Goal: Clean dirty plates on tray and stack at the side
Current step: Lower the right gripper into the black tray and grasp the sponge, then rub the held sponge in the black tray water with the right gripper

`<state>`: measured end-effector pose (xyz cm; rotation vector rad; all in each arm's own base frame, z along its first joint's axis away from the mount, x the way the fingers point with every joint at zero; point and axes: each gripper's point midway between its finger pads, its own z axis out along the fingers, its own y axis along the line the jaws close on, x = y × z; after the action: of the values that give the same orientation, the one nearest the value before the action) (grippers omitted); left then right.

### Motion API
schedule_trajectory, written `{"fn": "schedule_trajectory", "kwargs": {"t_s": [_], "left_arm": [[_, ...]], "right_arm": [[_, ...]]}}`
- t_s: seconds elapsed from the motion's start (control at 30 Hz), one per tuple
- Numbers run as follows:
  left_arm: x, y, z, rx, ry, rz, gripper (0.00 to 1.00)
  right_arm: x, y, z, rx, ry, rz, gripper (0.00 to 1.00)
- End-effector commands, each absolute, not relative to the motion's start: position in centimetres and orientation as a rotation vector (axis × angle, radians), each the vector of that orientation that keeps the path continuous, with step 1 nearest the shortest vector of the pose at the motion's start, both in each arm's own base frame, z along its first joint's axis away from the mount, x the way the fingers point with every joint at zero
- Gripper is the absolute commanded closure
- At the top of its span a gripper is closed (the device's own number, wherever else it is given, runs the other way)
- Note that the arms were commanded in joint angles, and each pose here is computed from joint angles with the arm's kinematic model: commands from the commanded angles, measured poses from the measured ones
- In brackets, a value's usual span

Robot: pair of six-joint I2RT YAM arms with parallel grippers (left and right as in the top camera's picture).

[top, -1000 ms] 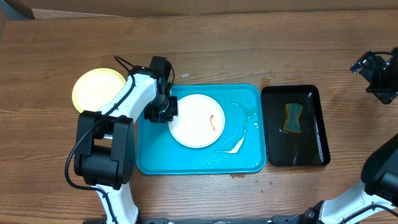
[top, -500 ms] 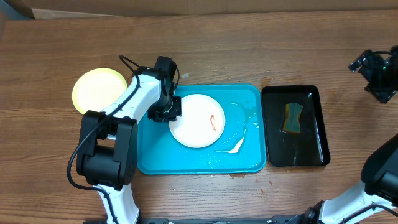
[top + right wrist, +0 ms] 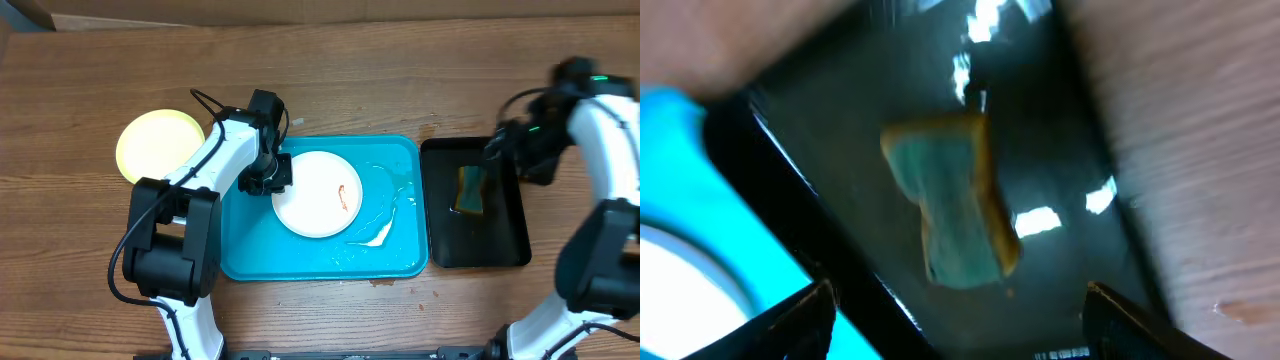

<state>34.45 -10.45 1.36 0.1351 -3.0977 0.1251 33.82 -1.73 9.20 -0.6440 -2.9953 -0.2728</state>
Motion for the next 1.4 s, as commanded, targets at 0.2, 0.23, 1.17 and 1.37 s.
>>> {"fn": "schedule_trajectory", "kwargs": {"t_s": [0.2, 0.23, 1.17, 1.37], "left_arm": [[33.9, -10.5, 1.0, 0.146, -3.078, 0.098, 0.81], [33.9, -10.5, 1.0, 0.146, -3.078, 0.098, 0.81], [33.6, -10.5, 1.0, 0.145, -3.066, 0.092, 0.80], [33.6, -10.5, 1.0, 0.145, -3.066, 0.092, 0.80]], "right_arm": [[30.0, 0.1, 3.9, -0.553, -2.955, 0.086, 0.21], [29.9, 0.4, 3.4, -0.540, -2.962, 0.085, 0.21], [31.8, 1.2, 0.7, -0.454, -3.101, 0.054, 0.14], [34.6, 0.9, 0.9, -0.441, -3.219, 0.063, 0.18]]}}
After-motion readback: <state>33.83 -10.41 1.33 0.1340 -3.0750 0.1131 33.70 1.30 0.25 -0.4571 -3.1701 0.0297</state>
